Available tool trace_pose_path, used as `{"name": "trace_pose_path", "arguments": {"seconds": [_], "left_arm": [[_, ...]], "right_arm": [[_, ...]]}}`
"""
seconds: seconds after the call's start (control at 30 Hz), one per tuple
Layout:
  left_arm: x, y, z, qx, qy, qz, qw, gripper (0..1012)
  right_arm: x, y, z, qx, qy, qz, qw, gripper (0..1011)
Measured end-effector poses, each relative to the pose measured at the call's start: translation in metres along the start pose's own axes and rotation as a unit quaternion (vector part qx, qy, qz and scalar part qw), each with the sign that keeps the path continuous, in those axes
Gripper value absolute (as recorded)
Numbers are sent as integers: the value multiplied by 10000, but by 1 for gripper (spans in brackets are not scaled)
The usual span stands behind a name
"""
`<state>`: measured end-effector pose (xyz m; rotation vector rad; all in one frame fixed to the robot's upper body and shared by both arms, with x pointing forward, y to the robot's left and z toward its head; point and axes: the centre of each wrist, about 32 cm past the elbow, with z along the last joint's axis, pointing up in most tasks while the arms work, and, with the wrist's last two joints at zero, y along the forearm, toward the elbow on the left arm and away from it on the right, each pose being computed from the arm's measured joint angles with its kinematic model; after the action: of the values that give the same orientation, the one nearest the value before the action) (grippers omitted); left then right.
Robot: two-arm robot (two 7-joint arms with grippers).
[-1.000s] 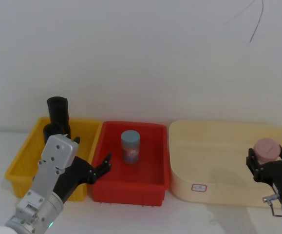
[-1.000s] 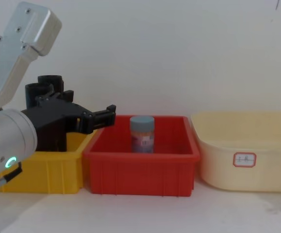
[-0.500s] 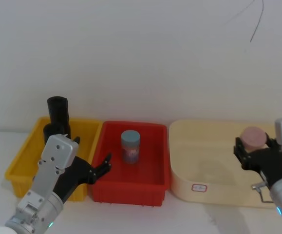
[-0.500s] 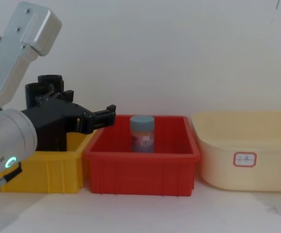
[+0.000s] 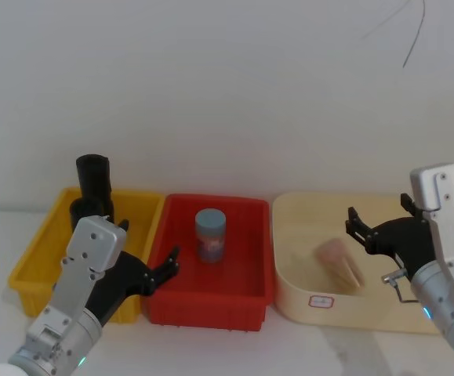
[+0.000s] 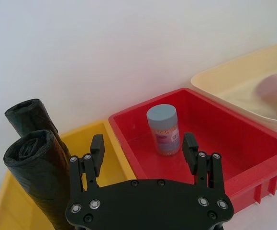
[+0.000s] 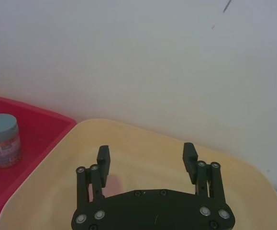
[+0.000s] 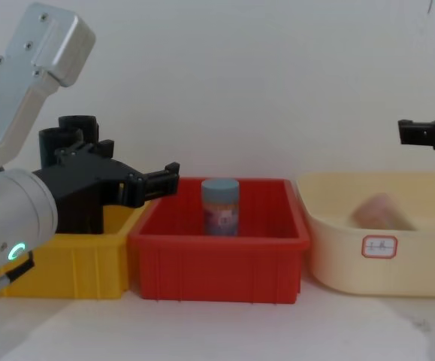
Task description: Pick up the garbage bag with the one hand and transfer it to the other hand.
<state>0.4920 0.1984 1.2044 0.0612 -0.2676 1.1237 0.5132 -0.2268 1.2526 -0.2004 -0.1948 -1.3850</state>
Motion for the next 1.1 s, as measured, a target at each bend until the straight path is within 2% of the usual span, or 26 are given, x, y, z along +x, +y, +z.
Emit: {"name": "trace_pose_path", "arguments": {"seconds": [0.13, 0.33, 0.47, 0.63, 0.77, 0.83, 0.9, 1.0, 1.07, 1.1], "left_arm": [[0, 0, 0, 0, 0, 0, 10000, 1001], [2, 2, 9, 12, 18, 33, 10000, 1001], [7, 7, 39, 35, 60, 135, 9999, 1001], [22, 35, 118, 43, 169, 372, 9992, 1001], [41, 83, 184, 43, 254, 584, 9980, 1001], [49, 144, 228, 58, 325, 746, 9967, 1001], [51, 162, 240, 62, 341, 784, 9963, 1001], [62, 272, 286, 97, 425, 963, 9944, 1001], [68, 317, 299, 120, 458, 1032, 9935, 1001], [75, 371, 312, 153, 493, 1110, 9925, 1001]], "right_arm": [[-3, 40, 16, -10, -19, 40, 10000, 1002], [-6, 73, 35, -6, -37, 73, 10000, 1001], [-9, 89, 44, -7, -47, 90, 9999, 1001], [-10, 103, 50, -9, -57, 103, 9999, 1001], [-10, 111, 53, -10, -62, 112, 9999, 1001], [-10, 115, 57, -8, -65, 116, 9999, 1001], [-10, 118, 58, -10, -66, 118, 9999, 1001], [-10, 121, 60, -10, -68, 120, 9999, 1001], [-10, 123, 61, -9, -70, 121, 9999, 1001], [-11, 124, 61, -10, -70, 122, 9999, 1001]]}}
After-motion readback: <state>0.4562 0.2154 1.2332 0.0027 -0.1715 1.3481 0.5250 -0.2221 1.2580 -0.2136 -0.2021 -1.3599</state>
